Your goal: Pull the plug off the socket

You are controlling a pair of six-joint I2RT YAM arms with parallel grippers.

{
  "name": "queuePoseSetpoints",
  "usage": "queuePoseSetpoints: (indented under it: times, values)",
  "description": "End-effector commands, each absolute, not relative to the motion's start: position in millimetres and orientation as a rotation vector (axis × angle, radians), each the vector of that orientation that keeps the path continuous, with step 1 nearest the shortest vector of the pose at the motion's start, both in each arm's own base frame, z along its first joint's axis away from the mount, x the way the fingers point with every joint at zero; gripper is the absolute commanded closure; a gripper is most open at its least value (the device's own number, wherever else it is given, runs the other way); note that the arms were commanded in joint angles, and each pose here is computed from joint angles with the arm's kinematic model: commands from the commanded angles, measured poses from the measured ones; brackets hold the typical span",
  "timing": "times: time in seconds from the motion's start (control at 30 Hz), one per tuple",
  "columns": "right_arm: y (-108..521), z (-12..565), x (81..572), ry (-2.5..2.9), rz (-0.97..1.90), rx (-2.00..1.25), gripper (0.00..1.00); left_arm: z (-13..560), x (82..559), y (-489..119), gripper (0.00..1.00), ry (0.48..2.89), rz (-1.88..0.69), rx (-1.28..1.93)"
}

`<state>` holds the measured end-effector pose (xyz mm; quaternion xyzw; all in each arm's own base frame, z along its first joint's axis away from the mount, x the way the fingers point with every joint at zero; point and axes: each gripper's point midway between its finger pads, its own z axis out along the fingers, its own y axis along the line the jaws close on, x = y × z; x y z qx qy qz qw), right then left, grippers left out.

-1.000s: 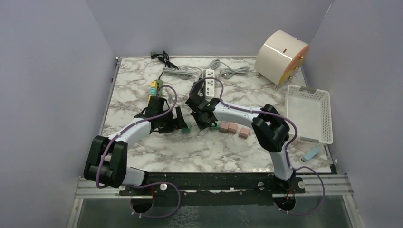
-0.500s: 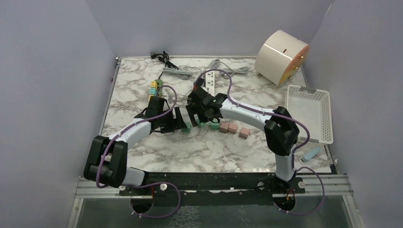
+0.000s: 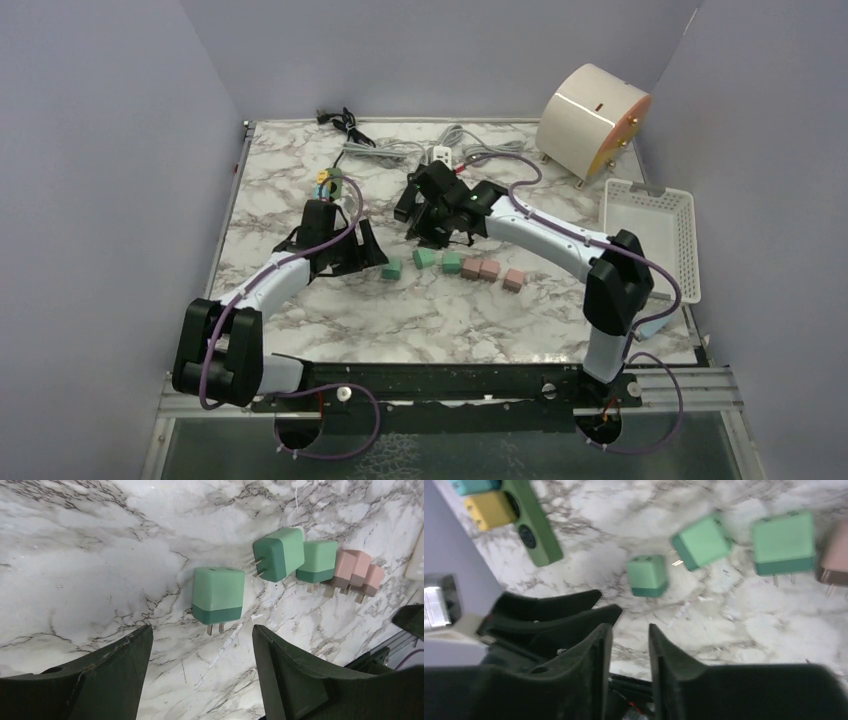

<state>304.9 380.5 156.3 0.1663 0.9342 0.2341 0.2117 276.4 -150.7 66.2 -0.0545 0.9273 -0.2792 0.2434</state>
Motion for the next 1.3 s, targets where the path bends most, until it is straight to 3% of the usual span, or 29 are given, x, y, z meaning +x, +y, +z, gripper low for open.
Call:
queuePoseSetpoints:
  times: [0.0, 0.03, 0.07, 0.23, 0.4, 0.47, 0.9, 1.27]
  values:
    - [364, 144, 289, 2.643, 0.799, 0.996, 0.27, 85, 284, -147, 0.25, 2.452, -0.835, -0.15]
    - [361, 136, 288, 2.666, 0.777, 1.021, 0.04, 87, 285, -147, 0.25, 2.445, -0.854, -0.149]
    - [358, 125, 286, 2.697, 0.711, 1.055, 0.0, 89, 287, -146, 0.25, 2.437, -0.863, -0.152]
    - [344, 103, 299, 2.75, 0.429, 1.147, 0.01, 95, 289, -144, 0.25, 2.405, -0.89, -0.16]
    - [346, 101, 316, 2.753, 0.314, 1.28, 0.29, 95, 287, -146, 0.25, 2.407, -0.908, -0.158]
    - [344, 98, 316, 2.762, 0.226, 1.319, 0.35, 95, 288, -146, 0.25, 2.406, -0.91, -0.159]
    - [346, 56, 301, 2.849, 0.099, 1.425, 0.36, 91, 287, -149, 0.25, 2.422, -0.936, -0.146]
    - [349, 31, 318, 2.81, 0.135, 1.484, 0.36, 92, 286, -148, 0.25, 2.426, -0.927, -0.128]
